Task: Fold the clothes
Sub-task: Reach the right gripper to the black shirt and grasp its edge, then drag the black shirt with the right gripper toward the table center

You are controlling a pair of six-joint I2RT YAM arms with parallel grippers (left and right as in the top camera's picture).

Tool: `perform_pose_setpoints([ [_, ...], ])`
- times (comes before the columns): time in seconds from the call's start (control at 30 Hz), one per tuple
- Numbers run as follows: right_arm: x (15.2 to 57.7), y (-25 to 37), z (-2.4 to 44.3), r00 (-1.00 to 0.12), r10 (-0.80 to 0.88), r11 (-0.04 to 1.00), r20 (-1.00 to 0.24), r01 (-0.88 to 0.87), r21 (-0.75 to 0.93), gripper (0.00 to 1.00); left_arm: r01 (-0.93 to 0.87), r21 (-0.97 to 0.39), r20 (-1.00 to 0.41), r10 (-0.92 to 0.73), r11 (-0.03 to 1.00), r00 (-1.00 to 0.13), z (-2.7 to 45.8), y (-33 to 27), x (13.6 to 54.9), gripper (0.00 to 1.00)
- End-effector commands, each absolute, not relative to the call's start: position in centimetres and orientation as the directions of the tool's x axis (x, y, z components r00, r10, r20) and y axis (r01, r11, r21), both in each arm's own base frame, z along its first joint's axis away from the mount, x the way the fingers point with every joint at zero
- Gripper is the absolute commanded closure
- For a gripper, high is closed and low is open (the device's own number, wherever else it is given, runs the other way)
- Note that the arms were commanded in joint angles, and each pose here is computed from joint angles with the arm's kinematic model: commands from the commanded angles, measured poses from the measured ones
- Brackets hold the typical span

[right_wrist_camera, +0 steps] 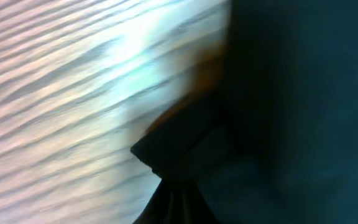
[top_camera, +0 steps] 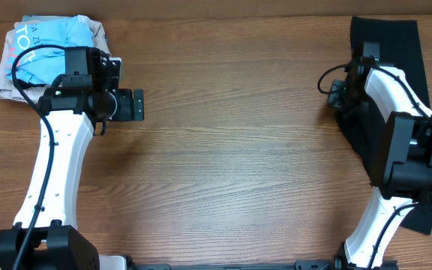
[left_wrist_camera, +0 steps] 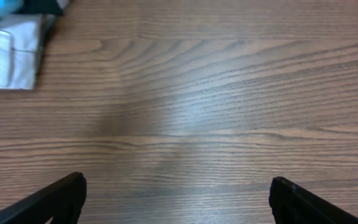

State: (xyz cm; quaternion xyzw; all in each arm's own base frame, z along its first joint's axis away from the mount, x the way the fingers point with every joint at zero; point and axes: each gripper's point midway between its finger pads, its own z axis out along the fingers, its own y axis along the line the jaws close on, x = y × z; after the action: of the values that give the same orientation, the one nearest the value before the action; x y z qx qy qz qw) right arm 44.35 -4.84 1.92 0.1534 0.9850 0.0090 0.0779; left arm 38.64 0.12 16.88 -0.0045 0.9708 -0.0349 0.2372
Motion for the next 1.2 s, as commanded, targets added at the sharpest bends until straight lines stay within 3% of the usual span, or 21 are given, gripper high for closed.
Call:
perform_pose_setpoints([
  [0.0, 46.5, -0.6, 6.5, -0.946, 0.238, 0.968, -0.219, 0.213, 0.132, 0.96, 0.009, -0.025, -0.515, -0.005, 1.0, -0.857, 19.3, 0.8, 40.0, 0.04],
  [0.3, 44.1, 15.7, 17.1, -0.955, -0.062, 0.956, -0.29, -0.14, 0.257, 0.96, 0.001, -0.005, -0.605, -0.002, 1.0, -0.796, 23.9, 1.2, 41.7, 0.03],
  [0.43, 38.1, 25.7, 18.1, -0.918, -0.294, 0.889, -0.267, -0.365, 0.276, 0.96, -0.029, 0.033, -0.616, -0.002, 0.999, -0.787, 24.5, 2.0, 41.9, 0.01],
  [0.67, 27.7, 34.5, 18.4, -0.819, -0.542, 0.745, -0.19, -0.572, 0.343, 0.96, -0.09, 0.069, -0.597, -0.031, 0.994, -0.802, 24.2, 4.3, 41.3, 0.0],
  [0.77, 25.3, 35.3, 19.7, -0.797, -0.574, 0.708, -0.186, -0.598, 0.377, 0.93, -0.121, 0.067, -0.597, -0.058, 0.99, -0.8, 24.2, 5.5, 41.1, 0.0],
  [0.9, 25.4, 33.5, 22.8, -0.809, -0.538, 0.713, -0.236, -0.586, 0.385, 0.81, -0.145, 0.06, -0.596, -0.081, 0.988, -0.799, 24.2, 6.5, 40.9, 0.0],
  [1.07, 29.5, 27.5, 26.5, -0.879, -0.356, 0.81, -0.316, -0.459, 0.364, 0.48, -0.095, 0.008, -0.599, -0.071, 0.995, -0.798, 24.2, 4.9, 41.2, 0.0],
  [1.17, 33.3, 21.1, 26.6, -0.94, -0.152, 0.917, -0.306, -0.25, 0.312, 0.42, -0.009, -0.055, -0.604, -0.04, 0.998, -0.796, 24.3, 2.6, 41.5, 0.0],
])
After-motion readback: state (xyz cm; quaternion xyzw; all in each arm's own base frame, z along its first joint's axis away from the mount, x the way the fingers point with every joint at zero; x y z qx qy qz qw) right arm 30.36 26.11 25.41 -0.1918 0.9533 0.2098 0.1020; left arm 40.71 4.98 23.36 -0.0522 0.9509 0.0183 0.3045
